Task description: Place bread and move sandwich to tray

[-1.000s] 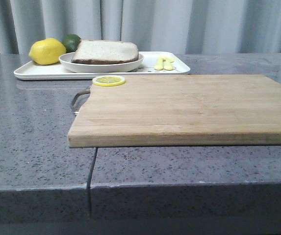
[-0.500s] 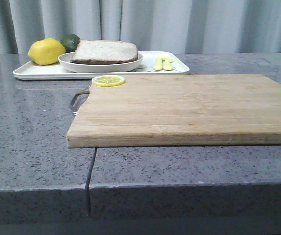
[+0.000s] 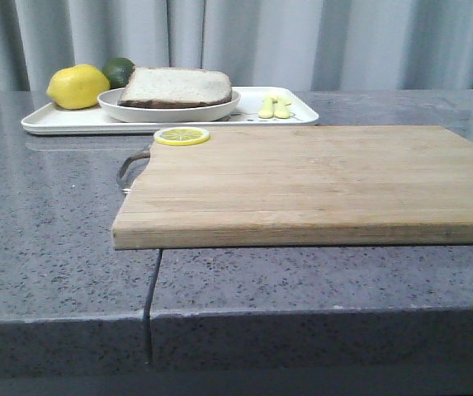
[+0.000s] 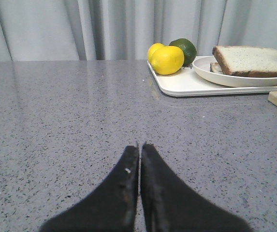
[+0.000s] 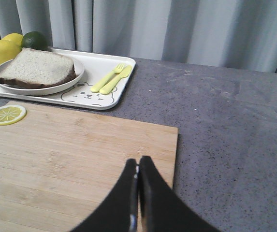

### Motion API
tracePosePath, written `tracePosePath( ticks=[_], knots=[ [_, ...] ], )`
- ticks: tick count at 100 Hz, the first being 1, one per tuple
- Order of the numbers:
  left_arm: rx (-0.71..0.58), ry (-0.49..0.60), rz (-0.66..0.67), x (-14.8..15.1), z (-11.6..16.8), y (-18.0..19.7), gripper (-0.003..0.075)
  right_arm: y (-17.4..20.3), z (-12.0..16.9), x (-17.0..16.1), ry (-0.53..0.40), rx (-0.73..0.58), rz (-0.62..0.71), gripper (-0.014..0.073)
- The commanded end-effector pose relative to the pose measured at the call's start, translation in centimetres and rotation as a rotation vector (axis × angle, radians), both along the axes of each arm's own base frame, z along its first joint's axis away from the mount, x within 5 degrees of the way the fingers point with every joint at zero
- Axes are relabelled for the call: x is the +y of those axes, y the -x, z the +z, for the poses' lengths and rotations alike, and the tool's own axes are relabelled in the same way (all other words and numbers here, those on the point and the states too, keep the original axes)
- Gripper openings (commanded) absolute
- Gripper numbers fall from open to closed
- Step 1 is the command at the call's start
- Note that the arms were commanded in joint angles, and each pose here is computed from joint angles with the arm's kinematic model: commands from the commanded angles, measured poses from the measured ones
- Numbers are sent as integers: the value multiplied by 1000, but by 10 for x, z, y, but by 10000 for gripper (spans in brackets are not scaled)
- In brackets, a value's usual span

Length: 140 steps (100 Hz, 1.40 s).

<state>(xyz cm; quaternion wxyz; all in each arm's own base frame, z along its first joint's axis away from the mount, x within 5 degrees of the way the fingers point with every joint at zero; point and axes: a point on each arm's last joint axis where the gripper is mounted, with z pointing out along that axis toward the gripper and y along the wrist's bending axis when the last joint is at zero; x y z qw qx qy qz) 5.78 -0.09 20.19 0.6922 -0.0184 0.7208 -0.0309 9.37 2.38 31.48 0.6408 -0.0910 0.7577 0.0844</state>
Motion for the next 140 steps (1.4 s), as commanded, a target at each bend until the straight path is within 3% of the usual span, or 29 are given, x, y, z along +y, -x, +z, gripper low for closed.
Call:
tracePosePath(
  ticks=[1,32,65,96,140],
  knots=[
    [-43,10,-1,0,0,-2,-19,-1,17,-2,-17,-109,-17,-117],
    [-43,10,-1,0,0,-2,-19,18,9,-7,25,-206,-27,-117],
    [-43,10,-1,0,0,-2,-19,38,-73,-12,41,-260,-43,-117],
    [-43,10,-1,0,0,-2,-19,39,-108,-18,38,-275,-146,-117],
    [-43,10,-1,0,0,-2,-19,39,-110,-18,38,-259,-145,-117]
  ],
)
